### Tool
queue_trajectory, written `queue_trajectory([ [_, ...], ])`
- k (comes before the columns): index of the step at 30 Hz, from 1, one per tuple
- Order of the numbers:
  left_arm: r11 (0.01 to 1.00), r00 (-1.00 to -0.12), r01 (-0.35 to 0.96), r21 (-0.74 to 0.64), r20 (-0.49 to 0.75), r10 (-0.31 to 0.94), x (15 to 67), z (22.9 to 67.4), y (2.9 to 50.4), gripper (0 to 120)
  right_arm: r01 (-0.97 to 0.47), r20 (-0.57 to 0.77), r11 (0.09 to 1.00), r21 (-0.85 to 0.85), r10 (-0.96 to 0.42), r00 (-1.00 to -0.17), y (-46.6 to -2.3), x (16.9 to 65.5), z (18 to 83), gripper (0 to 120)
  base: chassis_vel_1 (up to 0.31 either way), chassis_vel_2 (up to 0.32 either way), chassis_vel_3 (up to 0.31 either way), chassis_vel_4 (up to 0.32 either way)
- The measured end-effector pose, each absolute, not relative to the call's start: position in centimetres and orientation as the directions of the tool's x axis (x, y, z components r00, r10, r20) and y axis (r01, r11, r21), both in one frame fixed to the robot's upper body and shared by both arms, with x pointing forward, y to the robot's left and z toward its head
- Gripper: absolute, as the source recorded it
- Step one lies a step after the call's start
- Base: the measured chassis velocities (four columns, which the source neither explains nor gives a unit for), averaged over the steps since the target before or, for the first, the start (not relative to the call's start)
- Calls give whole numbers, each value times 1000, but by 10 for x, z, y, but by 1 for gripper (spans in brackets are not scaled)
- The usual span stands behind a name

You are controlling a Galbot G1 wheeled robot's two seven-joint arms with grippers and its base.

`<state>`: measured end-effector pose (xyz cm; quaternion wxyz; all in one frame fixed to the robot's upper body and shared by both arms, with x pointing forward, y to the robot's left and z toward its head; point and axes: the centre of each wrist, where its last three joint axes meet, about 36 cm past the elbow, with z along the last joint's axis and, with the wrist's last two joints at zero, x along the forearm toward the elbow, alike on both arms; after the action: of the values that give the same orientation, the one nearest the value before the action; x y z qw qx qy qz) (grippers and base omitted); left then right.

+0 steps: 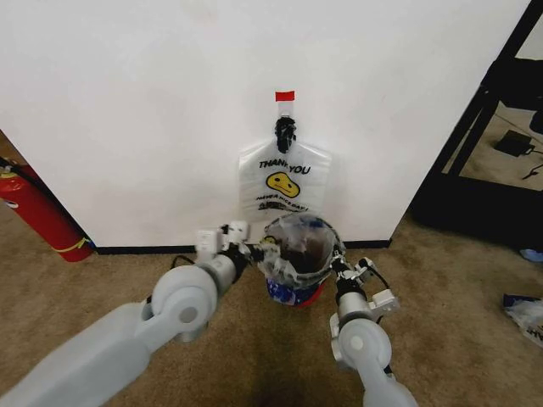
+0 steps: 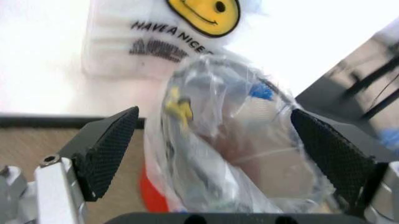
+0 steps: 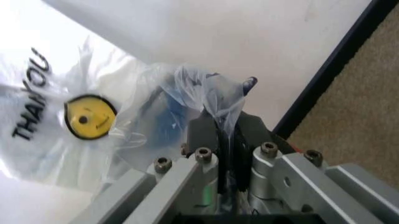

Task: Pick up the garbage bag from the wall and place it over the trash bin.

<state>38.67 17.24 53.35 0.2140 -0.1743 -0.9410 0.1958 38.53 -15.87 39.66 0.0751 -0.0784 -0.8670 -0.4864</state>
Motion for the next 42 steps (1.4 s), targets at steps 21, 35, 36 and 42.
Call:
queue_trajectory([
  [21,789,-856,257,-558,247,454,319,400,155,92,225,219,467,855,68,-973,-164,376,413,1,0,0,0,0],
  [35,859,-890,304,-413,199,411,309,376,142,57,216,214,471,855,59,-975,-163,371,414,1,0,0,0,0],
  [36,857,-886,312,-411,199,418,306,375,140,52,217,215,471,855,58,-975,-162,371,414,1,0,0,0,0],
  [42,852,-885,316,-418,194,424,305,374,132,30,215,215,469,857,54,-975,-159,371,414,1,0,0,0,0],
])
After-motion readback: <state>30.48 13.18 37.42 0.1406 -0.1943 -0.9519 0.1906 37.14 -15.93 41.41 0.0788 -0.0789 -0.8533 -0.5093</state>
